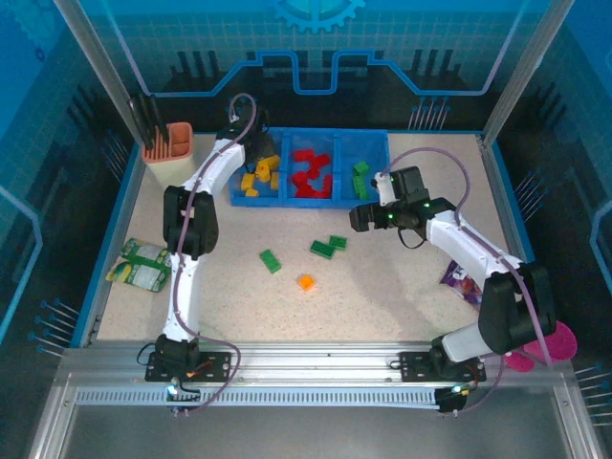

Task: Sort the legos into containers by color
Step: Place the lego in the container, then pick up the lego from the middle-left of the table.

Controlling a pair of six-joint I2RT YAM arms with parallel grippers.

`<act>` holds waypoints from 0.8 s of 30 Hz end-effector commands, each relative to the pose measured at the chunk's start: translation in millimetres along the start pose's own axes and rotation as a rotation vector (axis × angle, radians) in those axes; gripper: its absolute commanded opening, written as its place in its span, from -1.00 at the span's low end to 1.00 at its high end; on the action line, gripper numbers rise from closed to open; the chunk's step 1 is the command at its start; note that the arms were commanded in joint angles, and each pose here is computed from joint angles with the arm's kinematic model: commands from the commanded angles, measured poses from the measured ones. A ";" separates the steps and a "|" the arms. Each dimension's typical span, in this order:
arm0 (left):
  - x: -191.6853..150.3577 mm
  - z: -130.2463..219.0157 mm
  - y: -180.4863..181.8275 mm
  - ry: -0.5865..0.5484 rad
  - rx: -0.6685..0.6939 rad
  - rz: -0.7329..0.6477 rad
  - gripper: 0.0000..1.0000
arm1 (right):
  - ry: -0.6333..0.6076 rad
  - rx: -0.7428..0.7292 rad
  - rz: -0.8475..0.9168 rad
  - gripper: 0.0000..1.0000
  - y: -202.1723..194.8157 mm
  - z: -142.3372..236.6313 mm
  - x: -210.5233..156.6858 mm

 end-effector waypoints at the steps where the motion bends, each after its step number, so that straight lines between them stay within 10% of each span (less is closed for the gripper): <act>1: 11.7 25.4 5.1 -0.007 -0.011 -0.011 0.27 | -0.042 0.004 0.036 0.99 9.7 17.3 2.5; 9: -31.3 111.0 -6.5 0.026 -0.089 -0.063 0.28 | -0.095 0.057 0.045 1.00 14.5 33.6 -8.1; 24: -261.6 206.8 8.3 0.363 -0.076 0.009 0.33 | -0.164 0.125 0.059 1.00 22.2 52.5 -11.0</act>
Point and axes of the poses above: each hand's point on the last joint's axis, 136 mm out from that joint toward the fingers, its own z axis back along the fingers, its own y axis along the line the jaws close on, x = y × z, the point moved 7 cm from there along z, back along the fingers, and after that the axes turned 11 degrees about -z, right-handed, at the moved point
